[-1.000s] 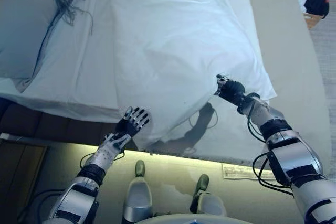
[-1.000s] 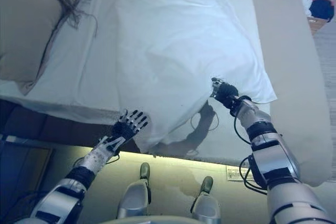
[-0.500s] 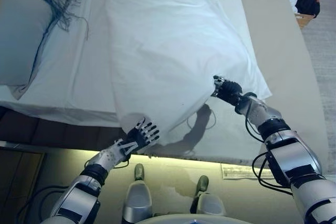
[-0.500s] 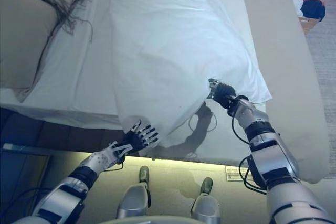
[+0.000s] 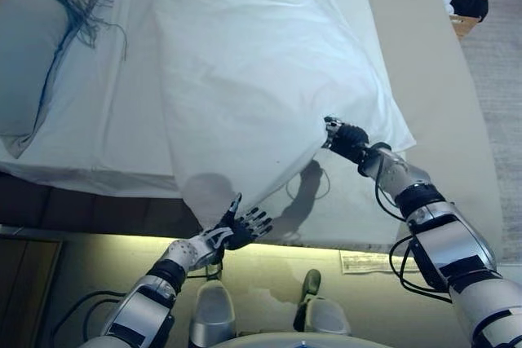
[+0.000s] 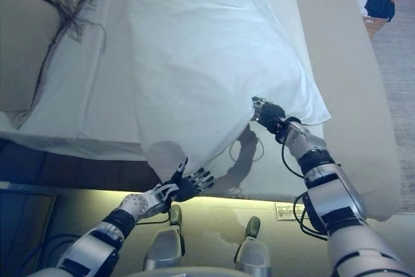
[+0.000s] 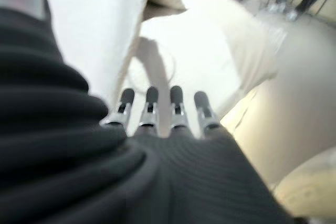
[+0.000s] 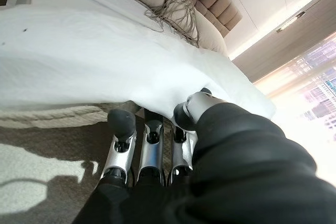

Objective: Make the bed neatly

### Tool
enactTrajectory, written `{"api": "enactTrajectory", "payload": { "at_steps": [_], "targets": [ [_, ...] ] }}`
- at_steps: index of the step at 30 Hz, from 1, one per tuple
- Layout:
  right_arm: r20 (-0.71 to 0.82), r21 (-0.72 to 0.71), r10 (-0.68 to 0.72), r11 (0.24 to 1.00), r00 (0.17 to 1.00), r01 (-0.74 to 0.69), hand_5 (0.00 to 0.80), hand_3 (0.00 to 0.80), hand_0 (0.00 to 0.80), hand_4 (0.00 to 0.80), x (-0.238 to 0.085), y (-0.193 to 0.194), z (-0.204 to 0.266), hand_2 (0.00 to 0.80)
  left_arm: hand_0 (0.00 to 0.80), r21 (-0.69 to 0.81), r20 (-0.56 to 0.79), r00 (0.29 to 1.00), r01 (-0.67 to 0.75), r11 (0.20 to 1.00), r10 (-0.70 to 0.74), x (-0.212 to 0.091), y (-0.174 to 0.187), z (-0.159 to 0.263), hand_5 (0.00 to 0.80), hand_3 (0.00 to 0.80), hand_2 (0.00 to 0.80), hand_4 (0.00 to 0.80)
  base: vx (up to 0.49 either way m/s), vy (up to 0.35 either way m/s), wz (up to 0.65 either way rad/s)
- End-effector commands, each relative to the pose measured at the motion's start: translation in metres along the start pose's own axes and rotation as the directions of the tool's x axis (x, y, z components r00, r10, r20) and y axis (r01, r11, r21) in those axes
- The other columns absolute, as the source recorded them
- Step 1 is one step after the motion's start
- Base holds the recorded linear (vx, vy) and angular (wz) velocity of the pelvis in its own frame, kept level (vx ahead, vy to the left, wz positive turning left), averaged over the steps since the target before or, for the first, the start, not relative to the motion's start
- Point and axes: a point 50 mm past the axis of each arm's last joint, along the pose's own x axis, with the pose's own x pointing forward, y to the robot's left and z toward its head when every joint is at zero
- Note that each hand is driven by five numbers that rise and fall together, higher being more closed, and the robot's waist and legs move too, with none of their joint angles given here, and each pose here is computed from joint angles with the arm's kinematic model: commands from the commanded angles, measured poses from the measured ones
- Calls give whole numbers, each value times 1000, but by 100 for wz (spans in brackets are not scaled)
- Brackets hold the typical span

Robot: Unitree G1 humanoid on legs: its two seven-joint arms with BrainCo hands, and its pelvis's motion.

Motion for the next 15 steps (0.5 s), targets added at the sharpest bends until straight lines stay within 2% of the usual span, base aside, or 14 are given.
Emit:
{"api": "enactTrajectory", "payload": {
  "at_steps": [1, 11, 15],
  "targets": [
    [207, -33, 168, 986, 964, -165, 800, 800, 800, 800, 4, 43, 58, 800, 0, -50, -39, 995, 93, 994, -95, 22, -34, -5, 0, 0, 0, 0, -22, -135, -7],
    [168, 53, 165, 983, 972, -176, 800, 800, 800, 800, 11, 47, 30, 800, 0, -206, 62, 975, 222, 953, -214, 39, -71, -11, 0, 0, 0, 0, 32, -114, -7],
    [144, 78, 162, 982, 976, -175, 800, 800, 800, 800, 12, 47, 15, 800, 0, -225, 110, 961, 274, 935, -256, 44, -88, -9, 0, 0, 0, 0, 31, -86, -18]
  ]
}}
